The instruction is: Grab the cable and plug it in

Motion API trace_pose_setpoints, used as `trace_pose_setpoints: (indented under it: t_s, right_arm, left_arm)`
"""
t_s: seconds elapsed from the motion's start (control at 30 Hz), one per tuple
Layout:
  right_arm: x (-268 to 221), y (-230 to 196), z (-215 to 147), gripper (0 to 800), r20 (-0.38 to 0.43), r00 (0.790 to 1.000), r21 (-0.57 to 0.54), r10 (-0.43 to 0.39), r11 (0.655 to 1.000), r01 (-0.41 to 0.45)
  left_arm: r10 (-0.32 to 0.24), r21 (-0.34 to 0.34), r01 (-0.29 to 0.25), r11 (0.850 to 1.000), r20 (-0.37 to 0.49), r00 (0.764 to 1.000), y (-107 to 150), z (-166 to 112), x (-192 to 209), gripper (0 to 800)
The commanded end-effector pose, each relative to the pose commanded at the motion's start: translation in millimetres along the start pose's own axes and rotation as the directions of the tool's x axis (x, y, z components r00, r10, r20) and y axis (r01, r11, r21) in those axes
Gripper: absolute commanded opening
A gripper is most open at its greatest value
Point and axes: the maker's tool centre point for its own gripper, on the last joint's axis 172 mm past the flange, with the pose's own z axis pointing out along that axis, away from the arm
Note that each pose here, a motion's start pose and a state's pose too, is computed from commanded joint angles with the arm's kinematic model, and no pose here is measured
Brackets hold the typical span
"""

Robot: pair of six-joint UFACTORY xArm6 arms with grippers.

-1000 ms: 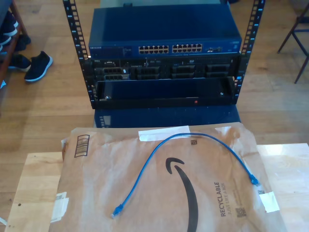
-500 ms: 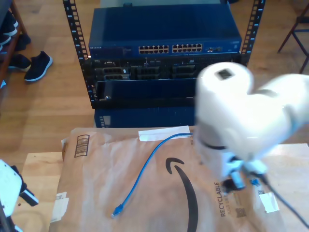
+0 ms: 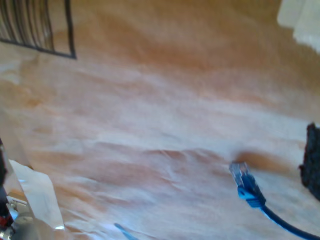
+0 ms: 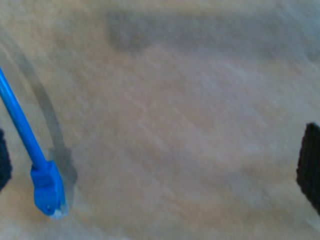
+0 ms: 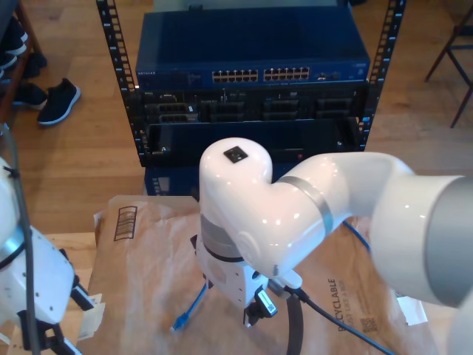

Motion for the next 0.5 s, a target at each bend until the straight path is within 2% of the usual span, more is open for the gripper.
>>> trace_pose_setpoints:
  t_s: [0.27,0.5]
  right_arm:
    - [-5.2,-39.6,25.8,773,-0.002,0.999,-0.008,-0.048,0.999,0.048]
    - [-5.4,-45.7,35.5,773,-0.003,0.999,-0.022,-0.053,0.998,0.053]
  left_arm:
    - [0.006,0.018,-0.005,1.000,-0.019,1.000,-2.9,5.4,-11.9,799]
    - [0.004,0.018,-0.004,1.000,-0.020,1.000,-2.3,9.6,-9.4,799]
